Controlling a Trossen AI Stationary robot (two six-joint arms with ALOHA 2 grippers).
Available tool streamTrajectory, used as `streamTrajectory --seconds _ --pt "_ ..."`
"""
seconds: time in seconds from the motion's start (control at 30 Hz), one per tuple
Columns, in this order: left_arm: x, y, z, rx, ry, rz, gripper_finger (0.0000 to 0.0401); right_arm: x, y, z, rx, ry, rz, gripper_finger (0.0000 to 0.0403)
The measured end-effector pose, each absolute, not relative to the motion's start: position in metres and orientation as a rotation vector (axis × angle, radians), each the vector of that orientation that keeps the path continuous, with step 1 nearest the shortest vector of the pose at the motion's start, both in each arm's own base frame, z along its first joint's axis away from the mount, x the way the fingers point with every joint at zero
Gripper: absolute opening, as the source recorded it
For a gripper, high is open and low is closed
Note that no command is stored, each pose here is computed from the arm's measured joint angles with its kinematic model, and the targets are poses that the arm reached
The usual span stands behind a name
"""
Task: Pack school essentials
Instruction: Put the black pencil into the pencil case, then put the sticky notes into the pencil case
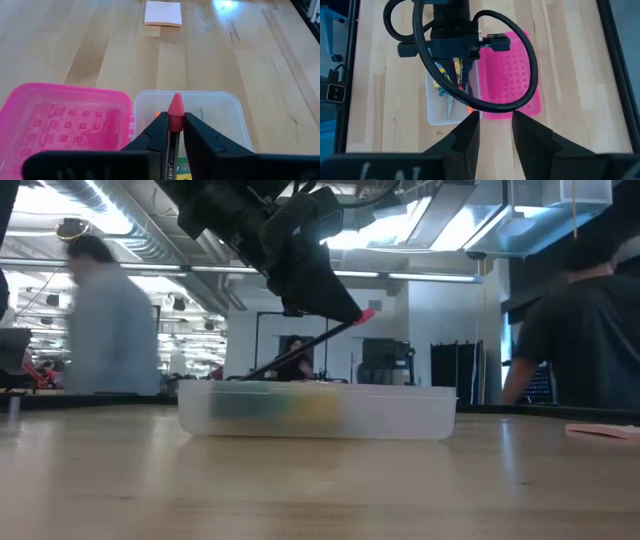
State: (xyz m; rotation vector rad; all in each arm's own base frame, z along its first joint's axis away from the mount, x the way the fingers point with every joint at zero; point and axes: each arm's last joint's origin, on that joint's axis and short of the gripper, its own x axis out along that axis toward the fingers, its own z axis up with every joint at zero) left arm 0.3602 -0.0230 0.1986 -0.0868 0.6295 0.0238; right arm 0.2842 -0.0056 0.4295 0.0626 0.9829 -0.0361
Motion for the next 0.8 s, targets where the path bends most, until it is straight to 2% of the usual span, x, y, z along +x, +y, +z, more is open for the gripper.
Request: streamTrajectory --seconds 0.5,0.67,0.8 --pt "0.360 -0.023 0.198 -0.084 0.635 0.026 0.0100 0.284 -0.006 0.429 0.062 0.983 -0.035 0.0116" --pt "0.359 -0.022 0.199 -0.074 0.634 0.047 0.0102 0.272 -0.005 0.432 0.082 1.017 -0.054 0.0116" --pt "0.354 -0.021 0.204 -0.064 0.655 0.062 0.0100 0.255 -0.002 0.439 0.106 1.025 -0.151 0.0116"
